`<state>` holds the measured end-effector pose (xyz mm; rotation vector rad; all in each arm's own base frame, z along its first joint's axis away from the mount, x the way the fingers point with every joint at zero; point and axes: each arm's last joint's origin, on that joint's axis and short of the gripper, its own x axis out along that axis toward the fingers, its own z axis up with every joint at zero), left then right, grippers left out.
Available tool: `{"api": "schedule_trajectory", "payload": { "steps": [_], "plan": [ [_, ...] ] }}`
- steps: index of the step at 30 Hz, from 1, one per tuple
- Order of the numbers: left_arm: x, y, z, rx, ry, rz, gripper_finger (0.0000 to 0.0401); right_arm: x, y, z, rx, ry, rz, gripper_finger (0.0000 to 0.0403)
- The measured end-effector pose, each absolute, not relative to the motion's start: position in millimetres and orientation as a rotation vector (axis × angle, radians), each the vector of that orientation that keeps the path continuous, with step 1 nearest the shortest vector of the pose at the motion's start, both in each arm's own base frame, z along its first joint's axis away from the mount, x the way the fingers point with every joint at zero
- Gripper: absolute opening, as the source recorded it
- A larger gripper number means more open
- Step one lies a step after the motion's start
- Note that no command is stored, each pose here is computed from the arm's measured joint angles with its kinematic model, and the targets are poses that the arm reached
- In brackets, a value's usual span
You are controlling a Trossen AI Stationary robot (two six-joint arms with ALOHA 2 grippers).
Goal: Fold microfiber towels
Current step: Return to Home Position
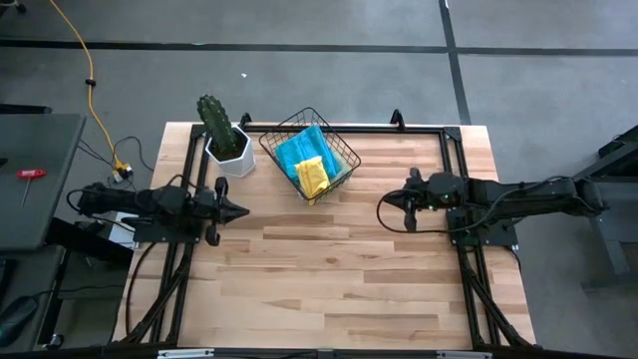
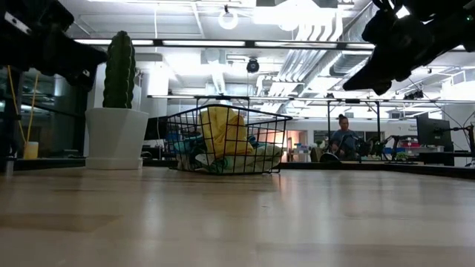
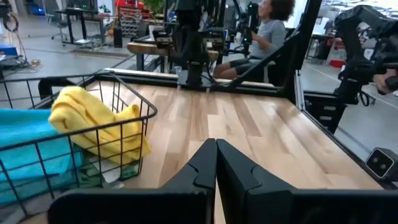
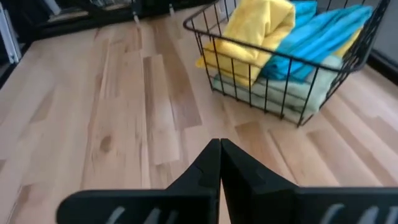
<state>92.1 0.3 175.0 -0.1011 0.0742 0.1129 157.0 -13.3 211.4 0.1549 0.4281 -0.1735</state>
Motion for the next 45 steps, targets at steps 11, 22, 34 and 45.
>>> {"api": "schedule_trajectory", "payload": {
  "steps": [11, 22, 34, 45],
  "plan": [
    [95.2, -2.0, 171.5, -0.097, 0.059, 0.036, 0.0000, 149.8, -11.8, 217.0, 0.213, 0.396, -0.124, 0.0000],
    [96.1, -1.6, 170.3, -0.123, 0.072, 0.054, 0.0000, 136.8, -8.2, 232.1, 0.189, 0.270, -0.090, 0.0000],
    [96.1, -1.6, 170.3, -0.123, 0.071, 0.055, 0.0000, 102.9, -7.8, 182.6, 0.212, 0.021, -0.051, 0.0000],
    [98.9, -1.6, 167.2, -0.128, -0.006, 0.052, 0.0001, 98.1, -7.1, 167.4, 0.158, -0.016, -0.052, 0.0000]
  ]
}}
